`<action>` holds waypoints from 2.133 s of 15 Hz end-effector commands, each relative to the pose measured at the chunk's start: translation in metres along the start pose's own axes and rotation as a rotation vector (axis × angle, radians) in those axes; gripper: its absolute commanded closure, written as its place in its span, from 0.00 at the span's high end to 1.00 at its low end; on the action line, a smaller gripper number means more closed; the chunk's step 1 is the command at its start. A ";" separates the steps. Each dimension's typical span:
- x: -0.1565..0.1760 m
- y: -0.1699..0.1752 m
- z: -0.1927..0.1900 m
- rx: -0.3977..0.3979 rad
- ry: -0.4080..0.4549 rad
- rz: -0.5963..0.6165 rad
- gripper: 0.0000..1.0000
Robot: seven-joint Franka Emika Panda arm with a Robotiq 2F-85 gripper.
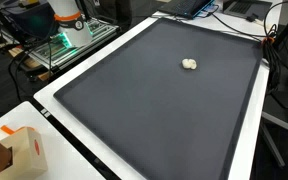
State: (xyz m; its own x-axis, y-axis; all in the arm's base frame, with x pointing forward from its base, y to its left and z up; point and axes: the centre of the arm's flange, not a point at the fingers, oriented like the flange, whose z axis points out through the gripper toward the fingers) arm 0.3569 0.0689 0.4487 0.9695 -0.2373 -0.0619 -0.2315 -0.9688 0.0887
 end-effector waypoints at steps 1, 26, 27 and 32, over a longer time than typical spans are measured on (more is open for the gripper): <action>0.000 0.000 0.000 0.000 0.000 0.000 1.00; 0.227 -0.066 0.024 0.339 0.157 -0.056 1.00; 0.237 -0.071 0.032 0.360 0.149 -0.044 1.00; 0.274 -0.082 0.089 0.426 0.065 0.098 1.00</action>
State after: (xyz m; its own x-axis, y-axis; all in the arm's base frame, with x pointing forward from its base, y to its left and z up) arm 0.6068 0.0799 0.3684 0.9636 -0.2632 0.0469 -0.2377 -0.9238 -0.3002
